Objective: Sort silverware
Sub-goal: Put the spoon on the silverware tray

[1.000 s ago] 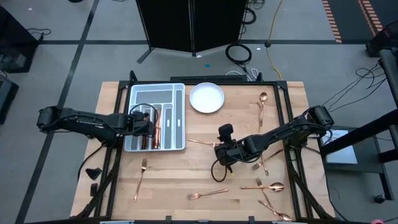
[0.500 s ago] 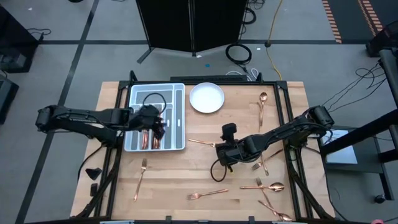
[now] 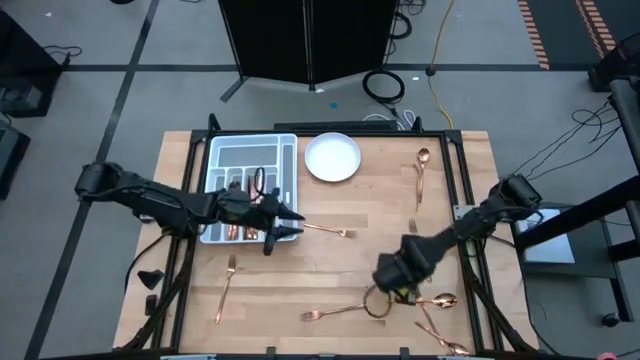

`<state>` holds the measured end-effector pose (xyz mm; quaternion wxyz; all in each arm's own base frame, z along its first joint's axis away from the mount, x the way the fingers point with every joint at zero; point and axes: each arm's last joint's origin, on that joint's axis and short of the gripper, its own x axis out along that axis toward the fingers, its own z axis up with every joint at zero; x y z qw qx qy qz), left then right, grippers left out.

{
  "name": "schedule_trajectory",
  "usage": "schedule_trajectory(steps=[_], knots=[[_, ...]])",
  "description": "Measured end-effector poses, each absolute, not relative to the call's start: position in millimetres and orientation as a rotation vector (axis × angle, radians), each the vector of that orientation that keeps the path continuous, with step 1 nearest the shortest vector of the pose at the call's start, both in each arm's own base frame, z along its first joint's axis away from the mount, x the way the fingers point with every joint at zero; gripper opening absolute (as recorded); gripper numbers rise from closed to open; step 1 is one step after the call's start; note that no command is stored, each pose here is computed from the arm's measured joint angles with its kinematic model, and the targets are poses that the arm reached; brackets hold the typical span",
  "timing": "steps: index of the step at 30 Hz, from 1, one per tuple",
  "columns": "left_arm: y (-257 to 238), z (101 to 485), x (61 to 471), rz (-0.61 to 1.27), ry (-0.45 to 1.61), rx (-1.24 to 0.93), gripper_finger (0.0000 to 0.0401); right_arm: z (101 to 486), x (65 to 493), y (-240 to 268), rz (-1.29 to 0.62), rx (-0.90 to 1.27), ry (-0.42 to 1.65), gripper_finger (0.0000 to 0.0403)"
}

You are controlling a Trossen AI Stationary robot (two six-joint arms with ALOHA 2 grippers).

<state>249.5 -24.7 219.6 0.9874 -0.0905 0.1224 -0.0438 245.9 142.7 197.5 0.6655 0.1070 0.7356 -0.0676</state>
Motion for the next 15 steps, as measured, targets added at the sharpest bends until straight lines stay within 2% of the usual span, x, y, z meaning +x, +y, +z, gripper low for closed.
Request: schedule_trajectory(steps=[5,10,15], knots=[[-30.8,205.2,264.1,-0.166,0.23,-0.165,0.0164,191.9,224.4,168.2,-0.114,0.253,1.732,0.0151],[-31.7,190.9,272.0,-0.166,0.261,-0.172,0.0164,190.4,206.8,191.1,-0.035,0.171,1.726,0.0151],[-36.2,188.3,277.9,-0.185,0.206,-0.171,0.0164,175.0,184.0,207.7,0.04,0.103,1.722,0.0151]])
